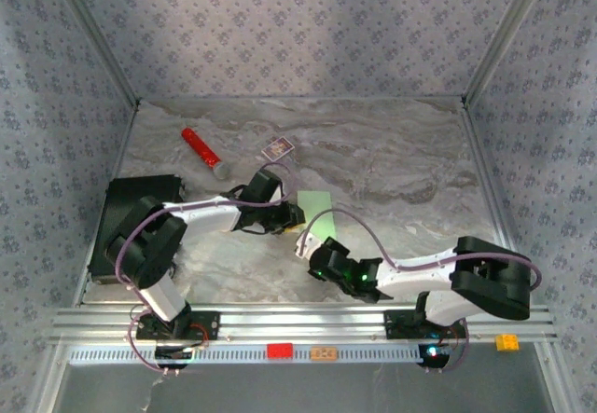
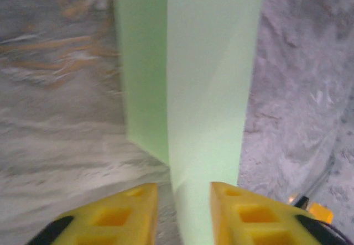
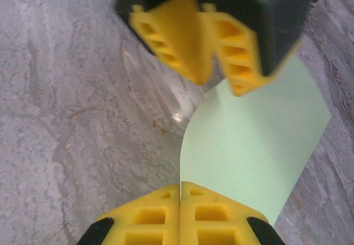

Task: Fold a paper plane with a square sheet of paper (pick it up from the middle)
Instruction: Third fold the triangle at the center of the table.

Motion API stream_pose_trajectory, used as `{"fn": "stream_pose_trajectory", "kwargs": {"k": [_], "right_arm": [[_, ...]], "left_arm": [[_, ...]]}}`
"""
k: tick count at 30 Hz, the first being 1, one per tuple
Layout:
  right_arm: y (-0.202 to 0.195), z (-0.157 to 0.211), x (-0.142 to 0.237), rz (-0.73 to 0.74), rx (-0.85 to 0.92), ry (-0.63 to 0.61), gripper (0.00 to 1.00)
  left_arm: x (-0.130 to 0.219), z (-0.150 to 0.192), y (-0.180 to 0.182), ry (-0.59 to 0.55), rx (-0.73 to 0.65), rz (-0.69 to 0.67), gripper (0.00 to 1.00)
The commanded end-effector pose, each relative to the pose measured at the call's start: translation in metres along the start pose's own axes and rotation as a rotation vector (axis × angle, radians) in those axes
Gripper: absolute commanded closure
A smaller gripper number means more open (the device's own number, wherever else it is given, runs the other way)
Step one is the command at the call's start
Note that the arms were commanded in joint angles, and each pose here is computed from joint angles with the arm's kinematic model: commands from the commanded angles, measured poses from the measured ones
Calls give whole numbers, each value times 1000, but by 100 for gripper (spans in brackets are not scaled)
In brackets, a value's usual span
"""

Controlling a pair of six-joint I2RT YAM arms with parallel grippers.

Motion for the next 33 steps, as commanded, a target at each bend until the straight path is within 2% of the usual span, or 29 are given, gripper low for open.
{"fn": "stream_pose_trajectory", "kwargs": {"k": [1,6,14,23,33], "right_arm": [[-1,3,2,-67,-118,40,100],[-7,-2,0,-160,-294,78,100],[-17,-8,-9,-351,-591,208,100],[-6,-18,-10,-533,-684,223,100],[11,-18,1,-691,-667,240,100]], "left_arm": [[21,-9,-1,-50,-38,-67,57],[32,-14,-5,-89,-58,-70,50],[34,-15,-6,-104,-67,-65,49],[38,-17,-8,-115,-77,-64,57],[43,-23,-14,-137,-98,-43,65]]}}
Point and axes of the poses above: each hand's point on the last joint's axis, 136 mm out from that joint toward the fingers, its own x axis back along the fingers, its own y axis along the line the jaws close on, z = x × y, the point moved 3 cm from there along x, back along the fingers, and after that the axes turned 7 degrees about -x, right-handed, at the moved point
